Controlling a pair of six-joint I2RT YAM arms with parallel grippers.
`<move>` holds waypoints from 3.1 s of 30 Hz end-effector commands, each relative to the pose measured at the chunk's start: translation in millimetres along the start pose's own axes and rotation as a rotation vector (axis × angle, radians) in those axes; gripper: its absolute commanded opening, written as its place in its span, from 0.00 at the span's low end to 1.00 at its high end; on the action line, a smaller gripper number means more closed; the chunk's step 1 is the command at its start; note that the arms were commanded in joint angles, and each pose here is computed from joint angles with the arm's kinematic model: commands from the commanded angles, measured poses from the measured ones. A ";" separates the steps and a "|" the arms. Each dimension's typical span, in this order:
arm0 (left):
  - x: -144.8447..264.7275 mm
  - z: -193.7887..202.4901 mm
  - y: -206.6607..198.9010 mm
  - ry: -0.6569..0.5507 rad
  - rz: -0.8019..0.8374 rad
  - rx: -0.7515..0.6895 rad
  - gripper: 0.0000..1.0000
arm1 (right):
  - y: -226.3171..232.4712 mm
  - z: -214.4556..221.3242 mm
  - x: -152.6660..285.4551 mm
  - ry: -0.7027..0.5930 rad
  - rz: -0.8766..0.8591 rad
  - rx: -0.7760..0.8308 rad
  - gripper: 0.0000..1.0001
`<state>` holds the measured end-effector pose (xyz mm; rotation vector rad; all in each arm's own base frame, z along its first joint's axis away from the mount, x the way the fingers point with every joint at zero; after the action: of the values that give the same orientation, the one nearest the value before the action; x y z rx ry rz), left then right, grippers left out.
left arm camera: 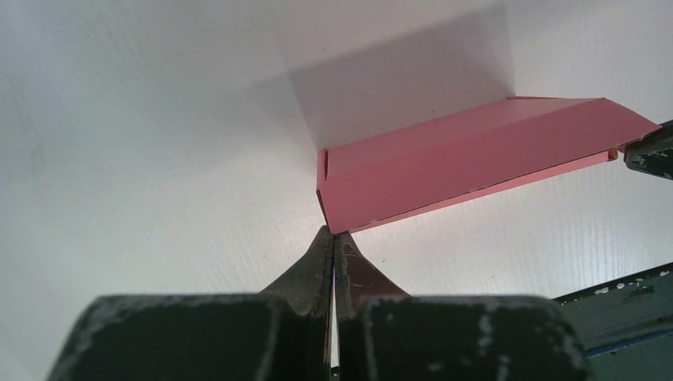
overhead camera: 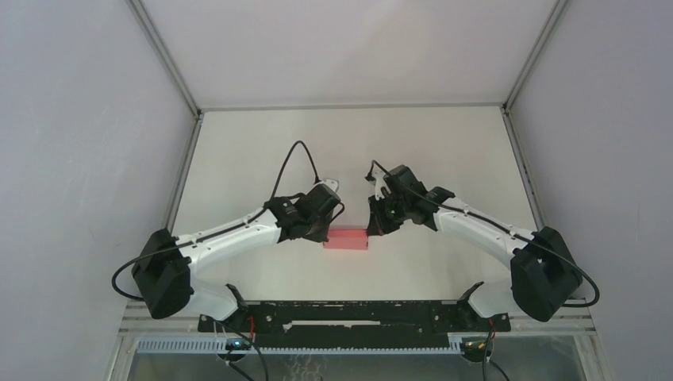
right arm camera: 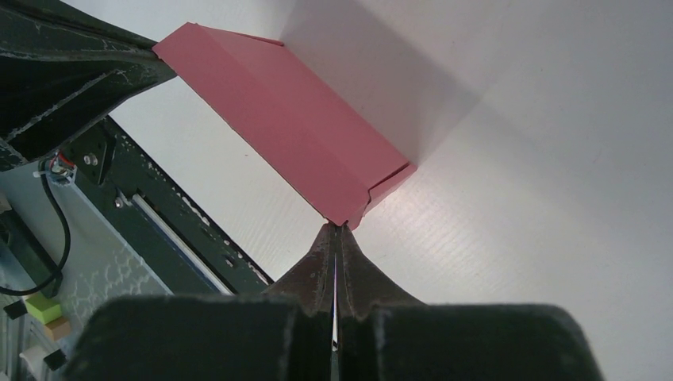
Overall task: Fold the paper box
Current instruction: Close the paper box at the center of the board.
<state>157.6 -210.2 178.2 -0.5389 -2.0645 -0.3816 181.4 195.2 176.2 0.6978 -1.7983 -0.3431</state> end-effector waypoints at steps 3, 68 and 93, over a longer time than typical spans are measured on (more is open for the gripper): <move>6.0 -19.5 -16.6 -0.073 0.103 0.005 0.02 | 19.1 -16.5 5.8 -0.037 -0.134 -0.002 0.00; 15.1 -22.4 -20.6 -0.072 0.183 -0.026 0.03 | -8.8 -22.3 8.5 0.010 -0.093 -0.053 0.00; 5.6 -22.7 -22.7 -0.046 0.160 -0.022 0.03 | -27.6 -14.9 11.7 0.020 0.077 0.049 0.00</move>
<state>153.5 -226.0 180.1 -0.6859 -2.0108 -0.3386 198.2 167.2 170.1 0.6515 -1.7787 -0.2760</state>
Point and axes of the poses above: each gripper's point midway between its finger pads, its own x axis back along the fingers, its own y axis along the line the jaws close on, z = x × y, the point moved 10 cm from there along x, back along the fingers, and after that the axes turned 14 degrees about -x, right-handed, at the moved point
